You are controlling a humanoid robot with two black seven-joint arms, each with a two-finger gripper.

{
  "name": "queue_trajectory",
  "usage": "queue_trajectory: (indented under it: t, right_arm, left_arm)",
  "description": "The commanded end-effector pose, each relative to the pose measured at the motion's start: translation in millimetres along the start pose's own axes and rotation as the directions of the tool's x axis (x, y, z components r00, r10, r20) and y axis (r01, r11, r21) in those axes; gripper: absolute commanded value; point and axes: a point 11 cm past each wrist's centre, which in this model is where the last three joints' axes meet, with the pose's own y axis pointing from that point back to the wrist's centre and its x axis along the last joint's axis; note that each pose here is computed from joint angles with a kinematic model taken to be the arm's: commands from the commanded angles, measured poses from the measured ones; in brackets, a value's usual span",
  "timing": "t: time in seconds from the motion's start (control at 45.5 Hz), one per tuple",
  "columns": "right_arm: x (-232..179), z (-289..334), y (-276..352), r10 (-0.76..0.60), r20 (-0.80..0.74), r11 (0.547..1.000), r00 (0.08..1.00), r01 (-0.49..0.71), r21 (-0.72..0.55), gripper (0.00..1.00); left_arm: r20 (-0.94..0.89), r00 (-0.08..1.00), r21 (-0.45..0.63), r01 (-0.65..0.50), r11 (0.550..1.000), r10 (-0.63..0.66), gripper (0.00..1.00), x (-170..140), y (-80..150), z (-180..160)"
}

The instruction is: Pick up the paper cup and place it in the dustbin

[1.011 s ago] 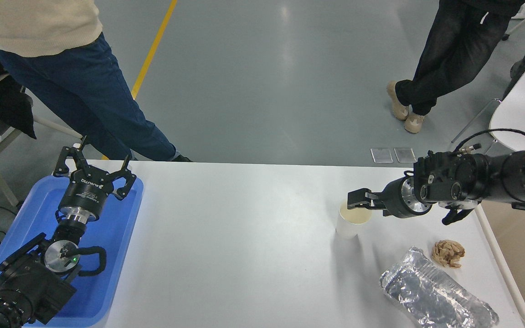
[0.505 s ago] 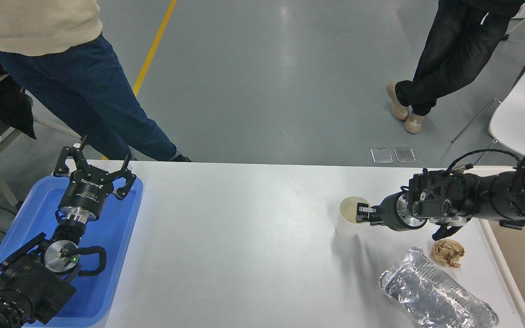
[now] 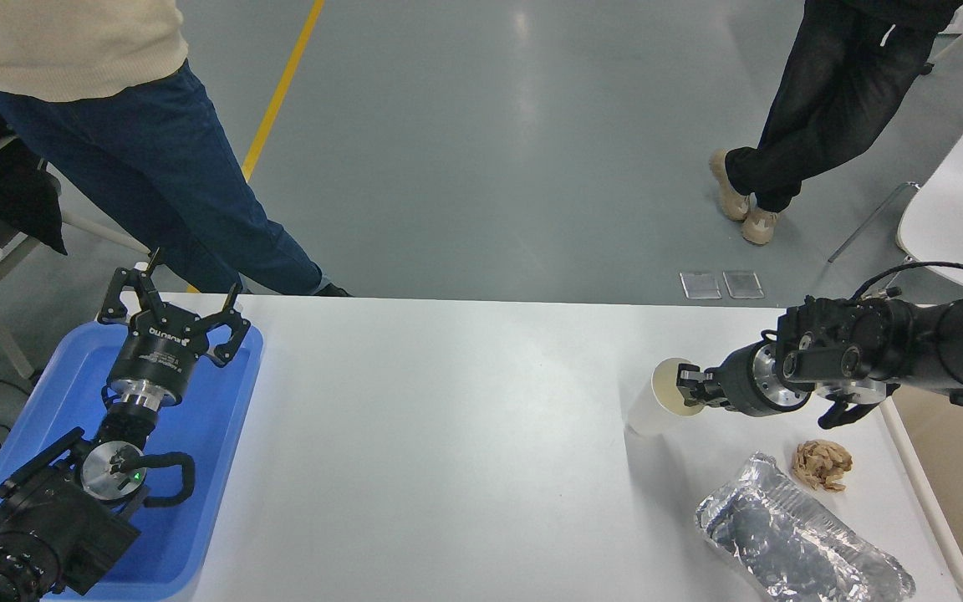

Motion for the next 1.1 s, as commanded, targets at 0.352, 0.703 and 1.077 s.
queue_trajectory:
  t: [0.352,0.703,1.077]
  right_arm:
    - [21,-42,162,-0.284,-0.117,0.957,0.952,0.273,-0.101,0.0]
    - [64,-57,248,-0.074,-0.159,0.997,0.984,0.07,-0.032,0.0]
    - [77,-50,289,0.028,-0.155,0.998,0.987,-0.036,-0.05,0.0]
  left_arm:
    - [0.0,1.0,0.0,-0.001,1.0,0.001,1.0,1,1,0]
    - [0.0,1.0,0.0,-0.001,1.0,0.001,1.0,1,1,0]
    - [0.0,1.0,-0.002,-0.002,1.0,0.002,1.0,1,1,1]
